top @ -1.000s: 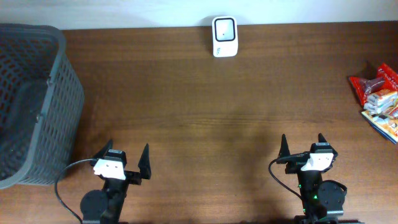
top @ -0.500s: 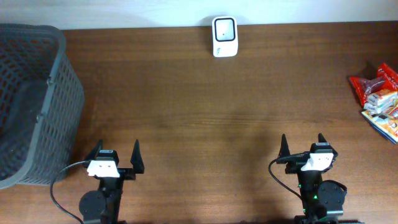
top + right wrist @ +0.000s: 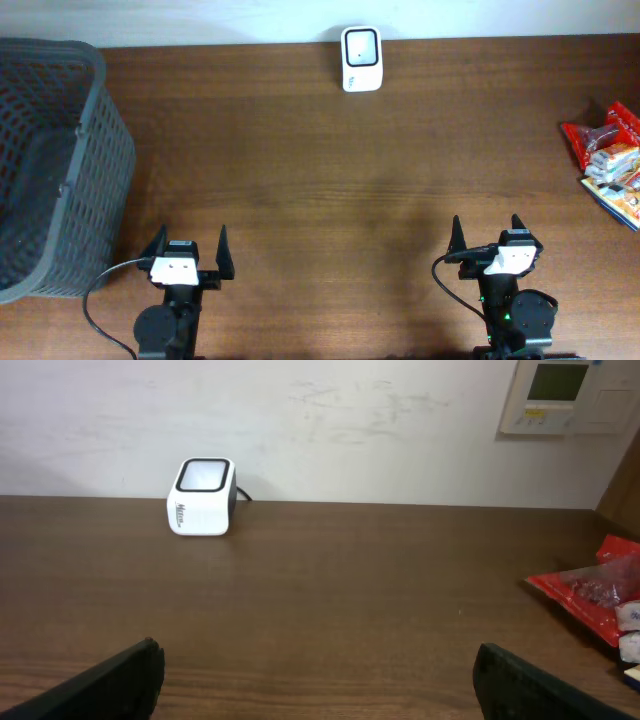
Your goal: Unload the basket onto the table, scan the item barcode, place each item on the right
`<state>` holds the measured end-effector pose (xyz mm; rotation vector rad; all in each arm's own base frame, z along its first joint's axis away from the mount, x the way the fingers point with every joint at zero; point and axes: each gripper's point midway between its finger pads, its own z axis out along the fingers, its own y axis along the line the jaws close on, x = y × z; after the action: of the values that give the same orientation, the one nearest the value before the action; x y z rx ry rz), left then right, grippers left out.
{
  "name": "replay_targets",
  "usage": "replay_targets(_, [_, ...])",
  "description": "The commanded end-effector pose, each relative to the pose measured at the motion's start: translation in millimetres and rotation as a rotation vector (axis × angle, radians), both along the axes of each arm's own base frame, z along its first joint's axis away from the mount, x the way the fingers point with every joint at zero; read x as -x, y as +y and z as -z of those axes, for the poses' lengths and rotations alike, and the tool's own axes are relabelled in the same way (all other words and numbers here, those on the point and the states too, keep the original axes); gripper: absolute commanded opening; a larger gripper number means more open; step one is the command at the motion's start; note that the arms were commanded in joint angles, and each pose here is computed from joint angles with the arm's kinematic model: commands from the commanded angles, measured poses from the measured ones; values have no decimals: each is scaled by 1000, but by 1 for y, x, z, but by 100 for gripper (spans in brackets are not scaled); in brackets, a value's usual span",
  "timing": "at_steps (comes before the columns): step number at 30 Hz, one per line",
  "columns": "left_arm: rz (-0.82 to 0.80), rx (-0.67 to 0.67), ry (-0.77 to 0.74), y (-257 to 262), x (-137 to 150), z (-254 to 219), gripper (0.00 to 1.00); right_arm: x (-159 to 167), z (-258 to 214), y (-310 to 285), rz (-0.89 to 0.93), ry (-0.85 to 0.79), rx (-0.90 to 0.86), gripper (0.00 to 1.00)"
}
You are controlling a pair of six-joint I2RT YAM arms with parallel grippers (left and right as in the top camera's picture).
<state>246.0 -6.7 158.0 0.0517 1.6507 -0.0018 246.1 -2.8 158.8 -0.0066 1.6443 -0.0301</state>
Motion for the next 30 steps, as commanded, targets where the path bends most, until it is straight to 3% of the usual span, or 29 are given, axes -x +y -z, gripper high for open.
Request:
replay_targets(1, [-12, -36, -1, 2, 0, 2, 99, 0, 3, 2, -9, 6, -8, 98])
replay_targets(6, [-2, -30, -2, 0, 0, 2, 99, 0, 3, 2, -9, 6, -8, 98])
replay_targets(9, [-5, 43, 1, 0, 0, 2, 99, 0, 3, 2, -10, 6, -8, 98])
replay_targets(30, [-58, 3, -3, 10, 0, 1, 99, 0, 3, 2, -10, 6, -8, 98])
